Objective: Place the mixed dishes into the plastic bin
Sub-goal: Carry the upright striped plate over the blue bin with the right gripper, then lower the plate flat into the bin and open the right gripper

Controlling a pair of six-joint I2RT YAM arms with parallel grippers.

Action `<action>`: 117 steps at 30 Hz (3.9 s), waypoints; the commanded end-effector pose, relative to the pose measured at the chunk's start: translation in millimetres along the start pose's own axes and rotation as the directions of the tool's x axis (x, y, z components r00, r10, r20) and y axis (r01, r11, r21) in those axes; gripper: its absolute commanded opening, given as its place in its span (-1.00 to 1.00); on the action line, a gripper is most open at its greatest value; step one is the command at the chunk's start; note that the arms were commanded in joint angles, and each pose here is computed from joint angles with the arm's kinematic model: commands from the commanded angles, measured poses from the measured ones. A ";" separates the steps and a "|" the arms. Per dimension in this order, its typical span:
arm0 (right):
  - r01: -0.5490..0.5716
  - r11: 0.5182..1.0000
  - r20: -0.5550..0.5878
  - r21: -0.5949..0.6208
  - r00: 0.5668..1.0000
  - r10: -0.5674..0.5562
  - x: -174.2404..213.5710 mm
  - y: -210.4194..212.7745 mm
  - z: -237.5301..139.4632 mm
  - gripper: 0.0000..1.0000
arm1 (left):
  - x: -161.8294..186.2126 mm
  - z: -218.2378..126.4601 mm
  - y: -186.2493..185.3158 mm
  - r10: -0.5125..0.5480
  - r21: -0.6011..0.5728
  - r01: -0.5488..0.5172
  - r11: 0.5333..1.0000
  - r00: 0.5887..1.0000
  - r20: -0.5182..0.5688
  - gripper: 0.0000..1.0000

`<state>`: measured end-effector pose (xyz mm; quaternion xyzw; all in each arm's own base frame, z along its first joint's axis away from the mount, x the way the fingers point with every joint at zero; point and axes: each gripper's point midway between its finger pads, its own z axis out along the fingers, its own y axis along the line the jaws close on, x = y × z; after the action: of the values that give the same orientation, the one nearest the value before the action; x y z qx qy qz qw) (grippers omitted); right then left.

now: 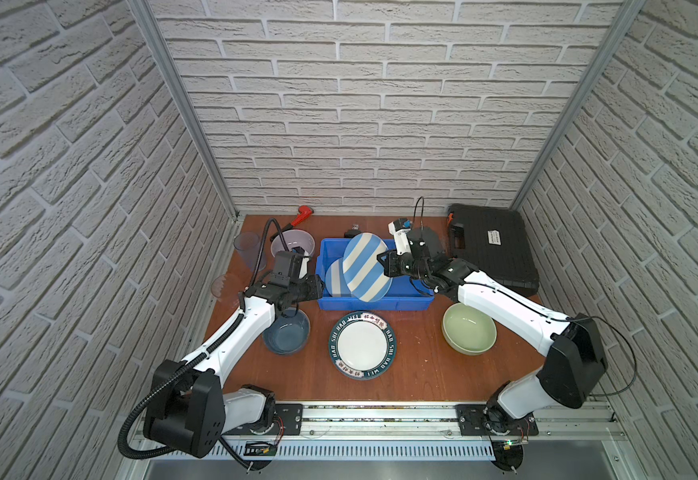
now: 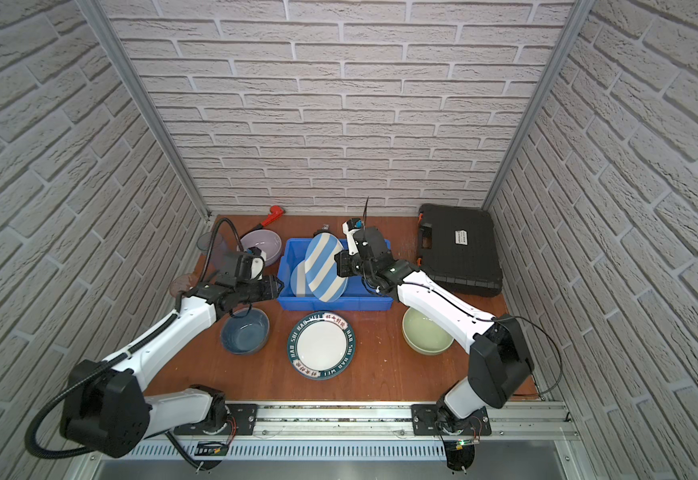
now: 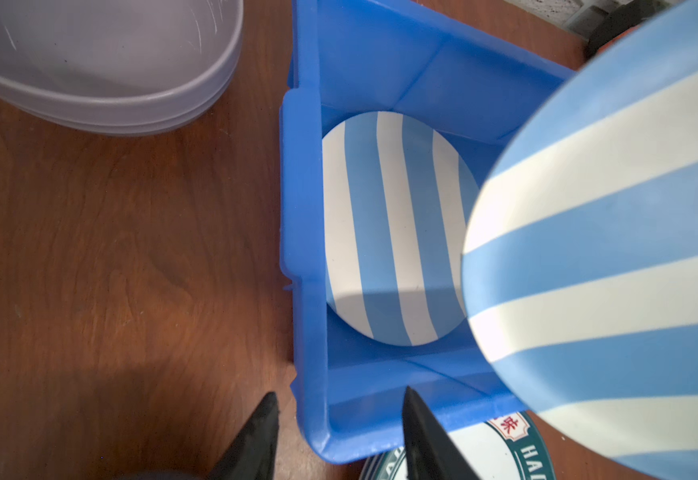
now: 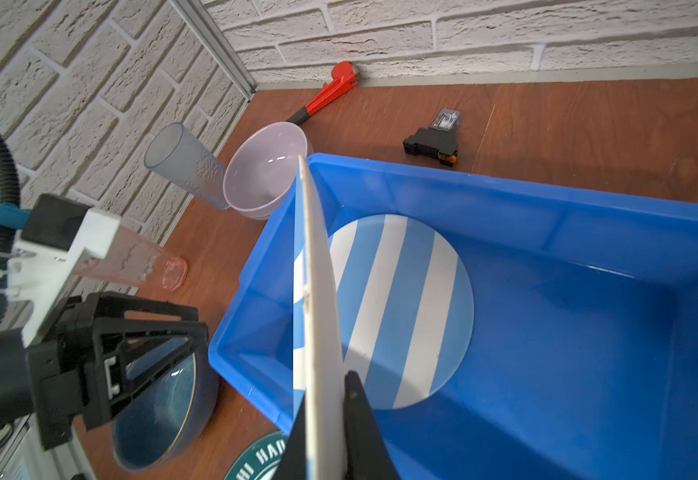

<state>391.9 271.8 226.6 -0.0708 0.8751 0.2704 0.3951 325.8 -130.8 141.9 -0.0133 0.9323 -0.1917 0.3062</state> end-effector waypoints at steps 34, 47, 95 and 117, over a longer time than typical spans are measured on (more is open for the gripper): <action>-0.156 0.985 -0.158 -0.078 0.977 0.142 39.5 -27.6 109.0 -0.52 | -9.8 29.8 -6.3 0.011 0.042 -0.010 0.999 0.999 -0.033 -0.20; -0.053 0.994 -0.237 0.093 0.969 0.074 57.5 -60.6 107.8 -0.29 | -7.8 28.6 -7.5 0.008 0.049 -0.006 0.999 0.999 -0.039 -0.20; 0.057 0.965 -0.436 0.255 0.898 0.062 109.4 -84.0 138.0 0.35 | -7.7 24.1 -12.2 0.000 0.069 0.002 0.998 0.999 -0.035 -0.21; 0.177 0.923 -0.402 0.343 0.915 -0.026 71.3 -86.5 94.4 0.48 | -15.6 9.6 -12.0 0.013 0.045 -0.012 0.999 1.000 -0.013 -0.10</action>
<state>431.8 261.6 42.2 -0.0857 0.9752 0.0677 0.1925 337.3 -142.9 125.4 -0.0077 0.9385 -0.2081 0.2754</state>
